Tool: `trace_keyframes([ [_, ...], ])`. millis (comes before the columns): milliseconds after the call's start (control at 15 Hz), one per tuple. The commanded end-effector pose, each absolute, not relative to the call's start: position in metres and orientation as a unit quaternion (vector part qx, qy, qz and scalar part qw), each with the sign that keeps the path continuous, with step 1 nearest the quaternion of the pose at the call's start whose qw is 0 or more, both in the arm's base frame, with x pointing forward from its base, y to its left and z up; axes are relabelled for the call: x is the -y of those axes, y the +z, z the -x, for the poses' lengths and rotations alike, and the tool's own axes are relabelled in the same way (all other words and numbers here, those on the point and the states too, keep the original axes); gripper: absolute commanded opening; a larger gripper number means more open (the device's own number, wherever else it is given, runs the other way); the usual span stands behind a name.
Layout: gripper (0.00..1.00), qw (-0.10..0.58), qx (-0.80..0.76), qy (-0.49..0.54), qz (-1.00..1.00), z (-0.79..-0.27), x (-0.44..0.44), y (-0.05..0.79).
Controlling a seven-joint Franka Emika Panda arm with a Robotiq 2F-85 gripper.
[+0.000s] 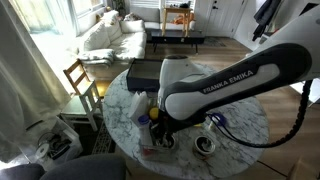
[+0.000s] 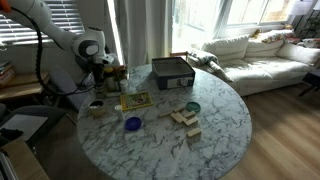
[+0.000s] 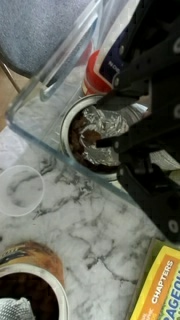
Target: Pick up the blue lid from the clear storage container and put it on the table, pick up some of the substance from the can in the clear storage container and put it on the blue lid
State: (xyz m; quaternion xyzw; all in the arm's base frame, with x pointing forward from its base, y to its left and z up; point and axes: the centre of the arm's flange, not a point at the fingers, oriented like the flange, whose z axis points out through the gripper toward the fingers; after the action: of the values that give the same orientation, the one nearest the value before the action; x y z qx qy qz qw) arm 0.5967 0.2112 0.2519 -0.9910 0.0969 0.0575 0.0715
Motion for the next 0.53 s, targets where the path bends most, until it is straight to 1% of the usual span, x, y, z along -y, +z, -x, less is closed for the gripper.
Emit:
trace_keyframes([
  [0, 0.35, 0.060, -0.105, 0.082, 0.989, -0.6036, -0.2161, 0.2490],
  [67, 0.34, 0.058, -0.102, 0.087, 0.989, -0.6040, -0.2165, 0.2487],
  [200, 0.29, 0.055, -0.097, 0.095, 0.989, -0.6049, -0.2180, 0.2488],
  [267, 0.19, 0.054, -0.096, 0.098, 0.989, -0.6049, -0.2186, 0.2487],
  [400, 0.20, 0.053, -0.093, 0.106, 0.989, -0.6038, -0.2198, 0.2464],
  [467, 0.11, 0.052, -0.092, 0.109, 0.988, -0.6035, -0.2204, 0.2453],
])
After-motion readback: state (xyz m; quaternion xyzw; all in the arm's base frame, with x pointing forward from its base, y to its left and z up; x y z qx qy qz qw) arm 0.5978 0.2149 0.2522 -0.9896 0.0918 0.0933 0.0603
